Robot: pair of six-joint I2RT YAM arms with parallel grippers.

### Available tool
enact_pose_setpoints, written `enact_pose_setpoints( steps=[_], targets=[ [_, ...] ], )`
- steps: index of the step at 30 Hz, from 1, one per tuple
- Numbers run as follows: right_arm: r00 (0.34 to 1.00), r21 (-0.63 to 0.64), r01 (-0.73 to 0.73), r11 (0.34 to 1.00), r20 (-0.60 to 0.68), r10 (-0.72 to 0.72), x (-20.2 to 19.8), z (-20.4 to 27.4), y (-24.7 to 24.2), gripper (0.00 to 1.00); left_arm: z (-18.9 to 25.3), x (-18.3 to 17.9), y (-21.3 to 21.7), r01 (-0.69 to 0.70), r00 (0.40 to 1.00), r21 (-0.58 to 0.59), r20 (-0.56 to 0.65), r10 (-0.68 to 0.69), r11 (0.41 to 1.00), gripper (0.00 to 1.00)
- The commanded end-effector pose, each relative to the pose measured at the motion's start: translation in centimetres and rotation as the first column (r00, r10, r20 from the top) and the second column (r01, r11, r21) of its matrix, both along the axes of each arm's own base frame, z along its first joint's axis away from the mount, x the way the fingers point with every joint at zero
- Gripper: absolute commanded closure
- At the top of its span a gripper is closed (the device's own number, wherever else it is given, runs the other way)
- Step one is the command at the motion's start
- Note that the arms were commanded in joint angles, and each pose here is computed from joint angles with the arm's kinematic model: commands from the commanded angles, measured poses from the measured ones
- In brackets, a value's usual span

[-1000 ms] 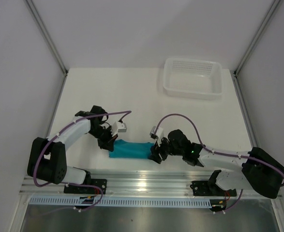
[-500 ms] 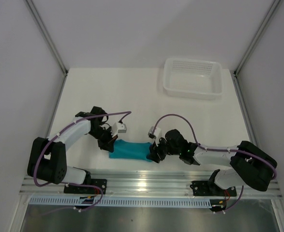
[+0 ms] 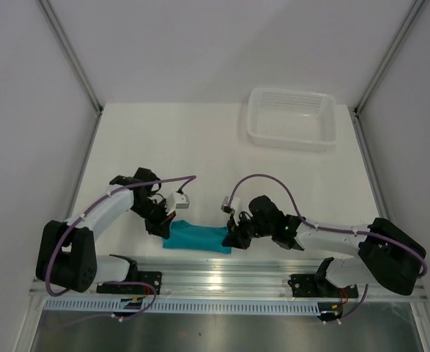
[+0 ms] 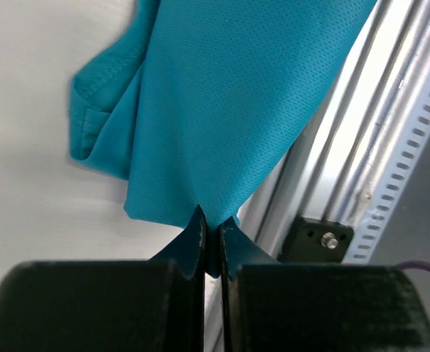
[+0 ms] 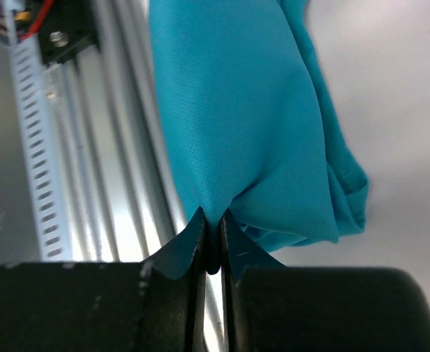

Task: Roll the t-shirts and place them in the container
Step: Roll the tshirt

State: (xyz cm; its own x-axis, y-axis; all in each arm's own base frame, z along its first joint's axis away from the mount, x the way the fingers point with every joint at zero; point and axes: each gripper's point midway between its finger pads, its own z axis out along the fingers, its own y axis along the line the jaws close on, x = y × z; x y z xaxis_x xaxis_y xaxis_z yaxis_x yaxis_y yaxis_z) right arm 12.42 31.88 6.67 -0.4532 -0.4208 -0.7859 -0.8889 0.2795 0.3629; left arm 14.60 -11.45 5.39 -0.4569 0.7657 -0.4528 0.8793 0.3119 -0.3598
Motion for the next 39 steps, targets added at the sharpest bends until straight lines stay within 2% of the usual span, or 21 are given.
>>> enact_pose_setpoints(
  steps=[1,5,14,18,20,22,23,26,28,31,36,39],
  targets=[
    [0.996,0.050,-0.074,0.996,-0.054,0.077,-2.1,2.6,0.3,1.00,1.3,-2.3,-0.2,0.019,0.999,-0.057,-0.039,-0.021,0.998,0.99],
    [0.993,0.048,-0.054,0.997,-0.103,0.059,-1.7,2.4,-0.1,1.00,1.5,-2.6,-0.4,0.021,0.997,-0.066,-0.075,-0.026,0.998,0.96],
    [0.968,0.009,0.087,0.996,-0.239,-0.083,2.8,-0.5,-1.0,1.00,1.2,1.5,-1.6,-0.085,0.981,-0.090,-0.184,0.067,0.992,0.86],
    [0.949,0.002,0.126,0.992,-0.293,-0.120,3.5,-1.1,-0.9,1.00,0.5,2.9,-1.2,-0.150,0.969,-0.080,-0.210,0.130,0.985,0.74],
    [0.939,-0.017,0.136,0.991,-0.315,-0.134,3.7,-1.8,-1.0,1.00,0.8,3.5,-1.3,-0.158,0.971,-0.095,-0.198,0.137,0.983,0.66],
    [0.933,-0.021,0.131,0.991,-0.336,-0.130,3.8,-2.0,-0.7,1.00,1.1,2.8,-1.4,-0.157,0.972,-0.115,-0.194,0.133,0.981,0.63],
    [0.930,-0.022,0.132,0.991,-0.344,-0.131,3.8,-2.0,-0.7,1.00,1.6,3.0,-1.5,-0.159,0.975,-0.139,-0.177,0.133,0.977,0.58],
    [0.925,-0.025,0.133,0.991,-0.355,-0.134,3.9,-1.9,-0.5,1.00,3.4,3.9,-1.4,-0.182,0.982,-0.176,-0.091,0.168,0.967,0.53],
    [0.926,-0.031,0.137,0.990,-0.351,-0.139,4.2,-1.8,-0.4,1.00,4.7,5.1,-1.4,-0.205,0.978,-0.209,-0.013,0.207,0.956,0.51],
    [0.930,-0.026,0.137,0.990,-0.342,-0.137,4.4,-1.6,-0.3,1.00,5.3,6.2,-1.8,-0.232,0.969,-0.245,0.032,0.247,0.942,0.48],
    [0.931,-0.023,0.138,0.990,-0.339,-0.138,4.7,-1.5,-0.2,1.00,2.8,5.6,-1.6,-0.246,0.969,-0.179,-0.071,0.237,0.953,0.48],
    [0.932,-0.023,0.133,0.991,-0.337,-0.133,4.7,-1.5,-0.1,1.00,1.3,5.6,-1.5,-0.265,0.962,-0.156,-0.112,0.250,0.951,0.52]
  ],
)
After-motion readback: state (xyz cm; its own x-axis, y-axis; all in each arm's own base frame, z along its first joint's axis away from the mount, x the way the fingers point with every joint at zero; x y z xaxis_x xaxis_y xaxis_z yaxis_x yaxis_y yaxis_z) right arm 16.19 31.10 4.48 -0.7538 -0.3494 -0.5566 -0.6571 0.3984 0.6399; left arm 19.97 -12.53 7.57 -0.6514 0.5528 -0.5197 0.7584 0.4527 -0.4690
